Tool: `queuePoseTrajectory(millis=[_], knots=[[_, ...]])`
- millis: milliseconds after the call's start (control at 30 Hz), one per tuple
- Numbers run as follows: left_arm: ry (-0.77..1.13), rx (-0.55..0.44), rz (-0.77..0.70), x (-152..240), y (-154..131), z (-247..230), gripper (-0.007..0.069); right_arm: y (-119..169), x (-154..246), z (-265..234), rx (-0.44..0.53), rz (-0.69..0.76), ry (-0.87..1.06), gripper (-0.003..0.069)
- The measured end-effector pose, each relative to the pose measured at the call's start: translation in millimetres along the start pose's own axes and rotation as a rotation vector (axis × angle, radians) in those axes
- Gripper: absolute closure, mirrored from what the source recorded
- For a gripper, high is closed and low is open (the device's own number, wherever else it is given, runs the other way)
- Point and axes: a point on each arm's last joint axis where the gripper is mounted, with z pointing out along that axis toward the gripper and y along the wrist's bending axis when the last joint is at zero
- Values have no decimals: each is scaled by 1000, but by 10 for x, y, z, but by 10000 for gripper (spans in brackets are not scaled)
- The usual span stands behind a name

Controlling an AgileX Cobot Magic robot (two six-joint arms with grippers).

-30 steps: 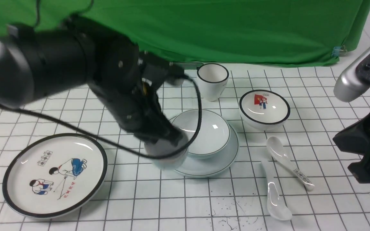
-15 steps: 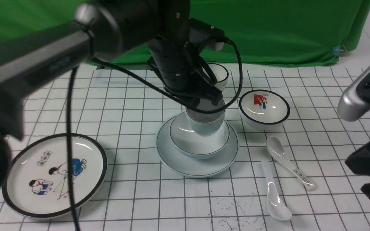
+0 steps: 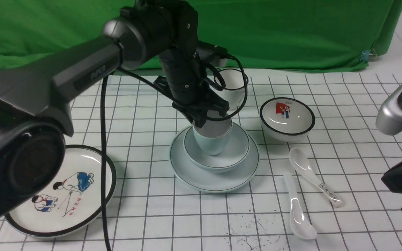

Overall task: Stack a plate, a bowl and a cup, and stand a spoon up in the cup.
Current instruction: Use the left arm to put the blue teacup into the blue rice bowl in the middle, then use the right arm to grab a blue soup spoon

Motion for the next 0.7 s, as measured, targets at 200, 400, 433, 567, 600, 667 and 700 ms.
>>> queuePoseTrajectory(millis=[200, 400, 433, 567, 600, 667, 700], knots=[[-4, 5, 0, -12, -4, -9, 397, -5, -18, 0, 6, 0, -20, 613], [-106, -26, 27, -128, -40, -527, 214, -16, -57, 58, 5, 41, -18, 497], [-143, -33, 33, -146, -55, -678, 204, -18, -66, 79, 3, 53, -11, 464], [-309, -70, 56, -125, -137, -1432, 218, -40, -148, 281, -10, 85, 39, 305], [-376, -91, 66, -57, -175, -1772, 258, -53, -197, 396, -15, 102, 58, 253], [-441, -130, 78, 47, -203, -2118, 326, -69, -256, 541, -18, 118, 74, 218], [-464, -148, 82, 104, -213, -2253, 363, -75, -280, 609, -20, 129, 82, 206]])
